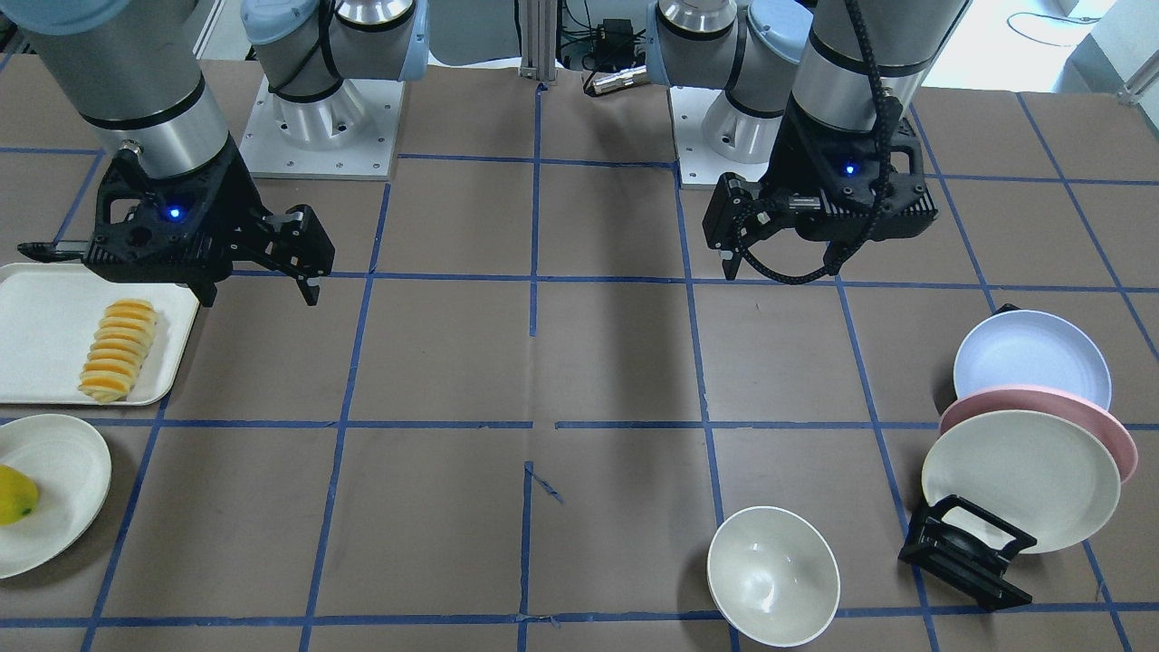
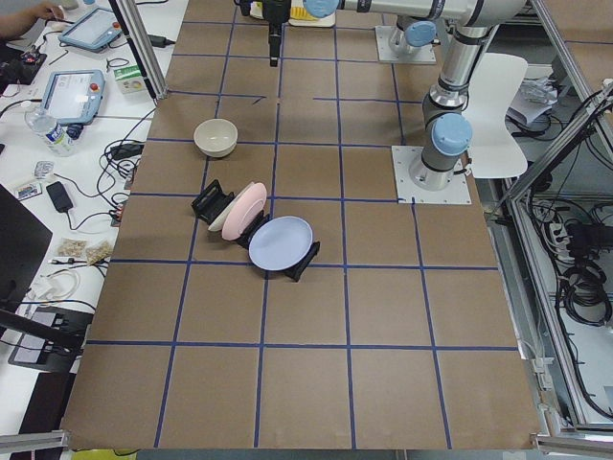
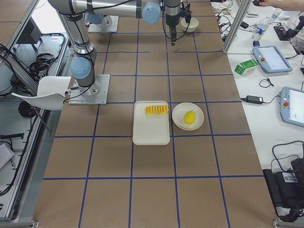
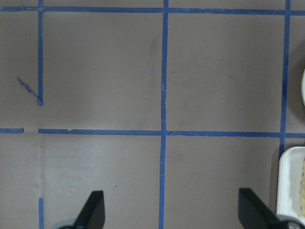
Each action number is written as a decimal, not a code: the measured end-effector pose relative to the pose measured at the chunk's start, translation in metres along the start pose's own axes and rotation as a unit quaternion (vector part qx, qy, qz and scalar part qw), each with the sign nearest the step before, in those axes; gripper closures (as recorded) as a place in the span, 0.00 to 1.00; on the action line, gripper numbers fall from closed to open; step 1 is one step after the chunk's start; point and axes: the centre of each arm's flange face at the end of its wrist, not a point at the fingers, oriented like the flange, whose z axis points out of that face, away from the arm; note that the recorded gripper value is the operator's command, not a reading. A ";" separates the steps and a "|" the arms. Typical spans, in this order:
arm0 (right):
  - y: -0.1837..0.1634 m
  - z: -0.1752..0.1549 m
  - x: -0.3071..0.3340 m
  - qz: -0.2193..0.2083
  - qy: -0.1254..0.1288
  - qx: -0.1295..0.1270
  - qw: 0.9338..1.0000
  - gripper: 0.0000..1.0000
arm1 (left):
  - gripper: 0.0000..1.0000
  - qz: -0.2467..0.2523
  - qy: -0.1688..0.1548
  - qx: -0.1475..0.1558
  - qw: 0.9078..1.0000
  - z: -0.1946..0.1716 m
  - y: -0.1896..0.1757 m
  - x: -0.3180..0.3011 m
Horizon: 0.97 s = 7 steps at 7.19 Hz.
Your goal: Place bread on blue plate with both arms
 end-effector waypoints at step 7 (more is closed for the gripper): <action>0.001 0.003 0.000 0.001 0.000 -0.003 1.000 0.00 | 0.00 -0.142 -0.020 -0.009 0.990 0.012 -0.031 -0.154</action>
